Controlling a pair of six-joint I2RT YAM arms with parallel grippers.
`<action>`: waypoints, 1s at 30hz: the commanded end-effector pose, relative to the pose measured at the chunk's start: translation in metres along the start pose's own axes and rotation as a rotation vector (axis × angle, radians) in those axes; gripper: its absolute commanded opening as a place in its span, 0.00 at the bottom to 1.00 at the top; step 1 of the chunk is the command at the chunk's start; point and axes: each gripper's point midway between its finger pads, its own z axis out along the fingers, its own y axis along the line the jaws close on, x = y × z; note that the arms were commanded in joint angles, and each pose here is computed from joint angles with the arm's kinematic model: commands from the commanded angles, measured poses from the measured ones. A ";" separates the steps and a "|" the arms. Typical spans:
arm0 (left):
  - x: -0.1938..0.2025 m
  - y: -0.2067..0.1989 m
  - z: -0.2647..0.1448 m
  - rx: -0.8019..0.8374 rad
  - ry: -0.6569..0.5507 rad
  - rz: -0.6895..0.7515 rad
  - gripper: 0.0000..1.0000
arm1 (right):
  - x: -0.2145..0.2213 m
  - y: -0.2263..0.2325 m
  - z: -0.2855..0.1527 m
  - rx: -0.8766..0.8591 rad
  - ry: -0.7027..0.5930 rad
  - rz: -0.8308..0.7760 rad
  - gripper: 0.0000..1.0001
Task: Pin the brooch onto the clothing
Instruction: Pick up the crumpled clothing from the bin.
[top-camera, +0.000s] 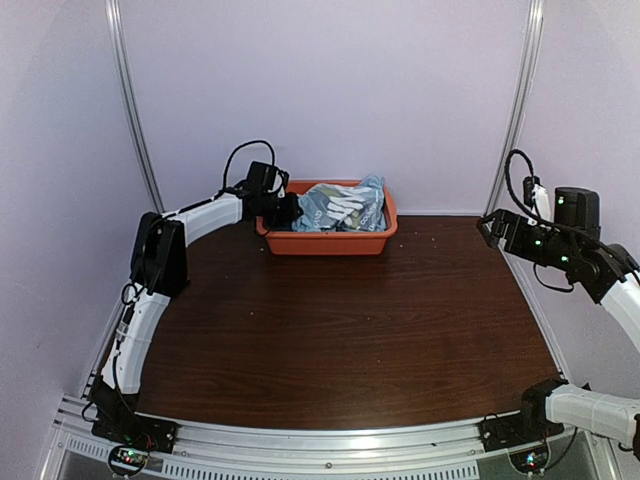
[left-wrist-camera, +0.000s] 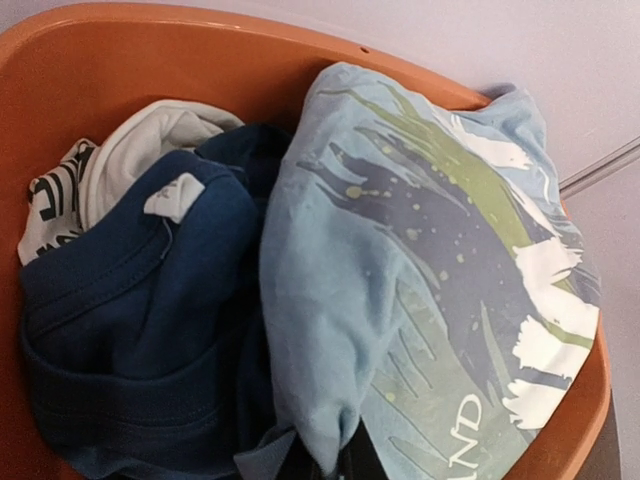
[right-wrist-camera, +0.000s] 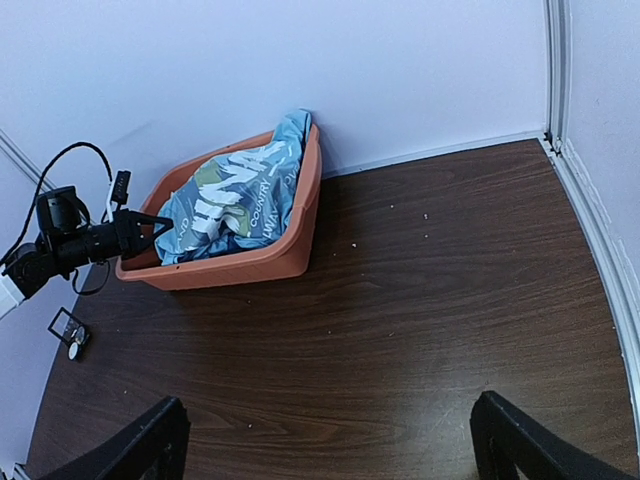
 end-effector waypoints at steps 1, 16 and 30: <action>-0.045 -0.060 -0.035 0.121 -0.113 0.028 0.00 | 0.005 0.003 0.004 -0.015 0.003 0.012 1.00; -0.078 -0.186 -0.134 0.311 -0.218 -0.055 0.00 | 0.028 0.034 0.066 -0.156 -0.022 -0.094 1.00; -0.028 -0.211 -0.225 0.272 -0.180 -0.166 0.00 | 0.084 0.141 0.137 -0.298 -0.189 -0.644 1.00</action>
